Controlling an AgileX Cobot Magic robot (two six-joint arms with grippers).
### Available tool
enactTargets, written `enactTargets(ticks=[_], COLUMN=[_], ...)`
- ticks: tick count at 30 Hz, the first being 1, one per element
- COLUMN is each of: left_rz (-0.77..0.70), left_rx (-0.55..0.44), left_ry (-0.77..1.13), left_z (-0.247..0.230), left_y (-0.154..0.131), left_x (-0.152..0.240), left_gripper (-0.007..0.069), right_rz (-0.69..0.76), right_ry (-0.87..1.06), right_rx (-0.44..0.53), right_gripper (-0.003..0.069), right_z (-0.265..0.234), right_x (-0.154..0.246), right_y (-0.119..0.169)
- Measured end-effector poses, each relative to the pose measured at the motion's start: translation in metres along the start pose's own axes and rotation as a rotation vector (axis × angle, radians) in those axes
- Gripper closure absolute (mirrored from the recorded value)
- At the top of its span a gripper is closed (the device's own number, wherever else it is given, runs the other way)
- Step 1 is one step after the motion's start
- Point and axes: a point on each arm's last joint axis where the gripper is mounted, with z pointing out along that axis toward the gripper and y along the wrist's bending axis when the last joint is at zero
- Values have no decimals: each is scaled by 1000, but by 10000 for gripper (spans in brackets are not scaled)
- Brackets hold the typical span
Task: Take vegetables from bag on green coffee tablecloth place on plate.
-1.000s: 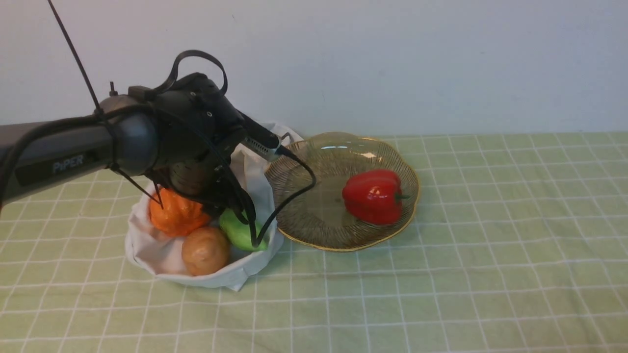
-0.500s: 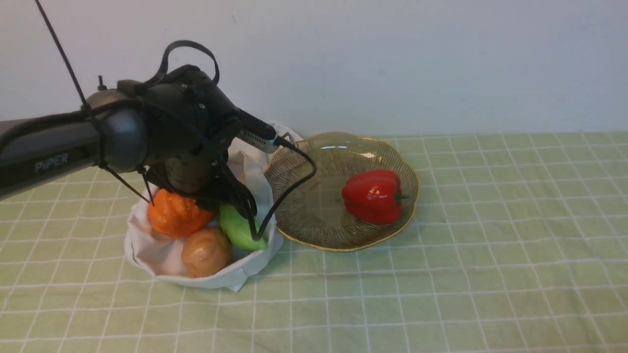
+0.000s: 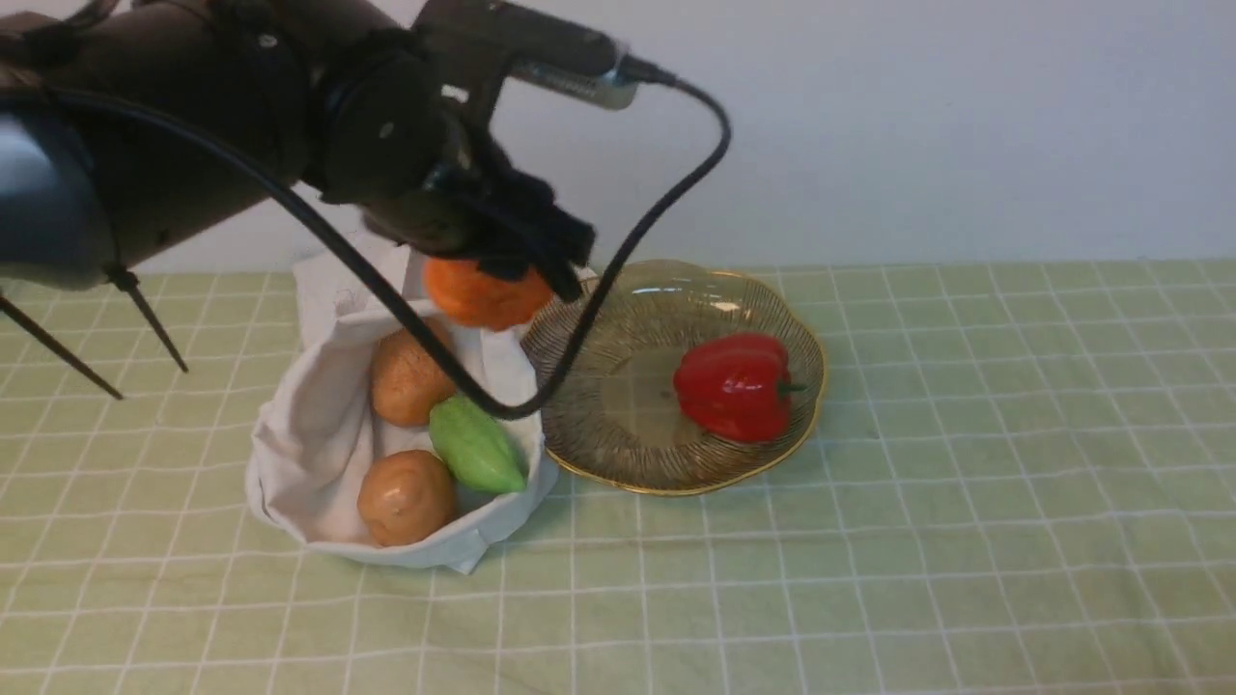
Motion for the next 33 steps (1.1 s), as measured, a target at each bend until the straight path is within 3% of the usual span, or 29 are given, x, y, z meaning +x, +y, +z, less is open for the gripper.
enactTargets(ticks=[6, 13, 16, 20, 25, 28, 29, 30, 33], left_rz=[54, 76, 78, 60, 15, 7, 2, 1, 18], left_rx=[137, 142, 141, 140, 119, 95, 85, 84, 58], left_ry=[-144, -41, -22, -20, -29, -26, -37, -37, -13], left_z=[51, 103, 111, 109, 74, 29, -8, -12, -63], left_y=[-43, -55, -57, -56, -48, -42, -36, -36, -24], left_x=[0, 28, 34, 33, 18, 5, -3, -3, -2], left_gripper=[276, 269, 197, 15, -55, -12, 57, 66, 219], right_rz=[0, 0, 0, 0, 0, 0, 0, 0, 0], right_ry=[0, 0, 0, 0, 0, 0, 0, 0, 0], right_rx=[0, 0, 0, 0, 0, 0, 0, 0, 0], right_gripper=[673, 673, 673, 673, 673, 673, 673, 673, 673], right_z=[0, 0, 0, 0, 0, 0, 0, 0, 0], right_x=[0, 0, 0, 0, 0, 0, 0, 0, 0], right_y=[0, 0, 0, 0, 0, 0, 0, 0, 0])
